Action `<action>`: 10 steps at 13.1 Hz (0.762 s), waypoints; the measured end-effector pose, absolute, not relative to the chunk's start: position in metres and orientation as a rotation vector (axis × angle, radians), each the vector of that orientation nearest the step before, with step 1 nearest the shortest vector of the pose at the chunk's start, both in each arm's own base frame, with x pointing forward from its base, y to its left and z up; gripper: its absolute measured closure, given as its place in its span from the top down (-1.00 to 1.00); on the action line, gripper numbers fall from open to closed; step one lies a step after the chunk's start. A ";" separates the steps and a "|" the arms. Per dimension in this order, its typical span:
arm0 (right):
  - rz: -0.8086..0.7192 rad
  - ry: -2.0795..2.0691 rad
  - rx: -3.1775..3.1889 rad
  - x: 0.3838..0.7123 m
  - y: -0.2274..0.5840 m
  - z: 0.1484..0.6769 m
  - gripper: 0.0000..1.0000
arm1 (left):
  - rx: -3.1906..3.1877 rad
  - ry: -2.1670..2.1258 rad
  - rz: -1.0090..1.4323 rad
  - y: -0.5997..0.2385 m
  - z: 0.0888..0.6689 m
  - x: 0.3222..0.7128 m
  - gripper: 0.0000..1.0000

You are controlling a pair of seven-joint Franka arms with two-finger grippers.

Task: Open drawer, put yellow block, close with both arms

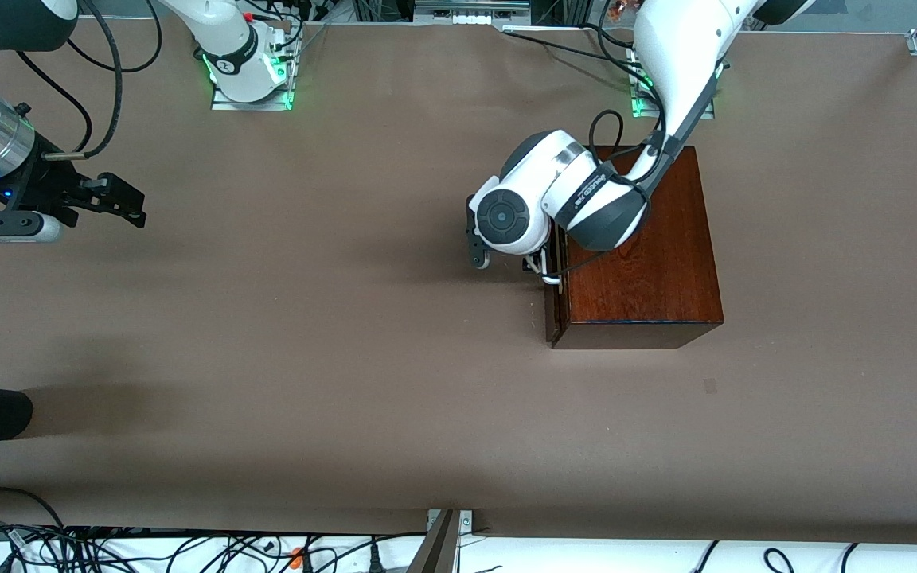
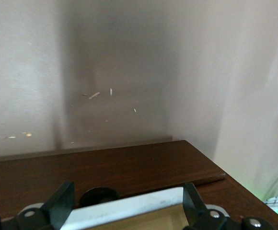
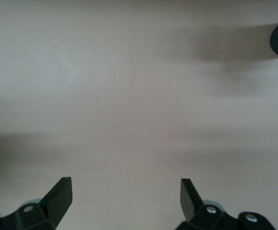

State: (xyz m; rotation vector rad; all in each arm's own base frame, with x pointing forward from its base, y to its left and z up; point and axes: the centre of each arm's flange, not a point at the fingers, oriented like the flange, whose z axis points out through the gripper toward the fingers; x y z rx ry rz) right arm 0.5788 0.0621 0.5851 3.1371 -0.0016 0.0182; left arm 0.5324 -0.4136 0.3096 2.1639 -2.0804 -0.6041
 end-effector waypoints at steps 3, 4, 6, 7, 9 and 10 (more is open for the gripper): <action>0.018 -0.002 3.137 0.579 0.062 0.585 1.00 | 2.217 -2.102 -0.456 -0.412 0.376 0.538 1.00; 0.019 -0.001 3.137 0.579 0.062 0.585 1.00 | 2.241 -2.100 -0.413 -0.406 0.399 0.540 1.00; 0.019 -0.001 3.137 0.579 0.062 0.585 1.00 | 2.303 -2.068 -0.333 -0.381 0.437 0.551 1.00; 0.019 -0.001 3.137 0.579 0.062 0.585 1.00 | 2.341 -2.040 -0.297 -0.364 0.453 0.560 1.00; 0.020 -0.001 3.137 0.579 0.062 0.586 1.00 | 2.422 -1.962 -0.236 -0.322 0.480 0.579 1.00; 0.020 -0.001 3.137 0.579 0.062 0.586 1.00 | 2.467 -1.909 -0.204 -0.297 0.493 0.589 1.00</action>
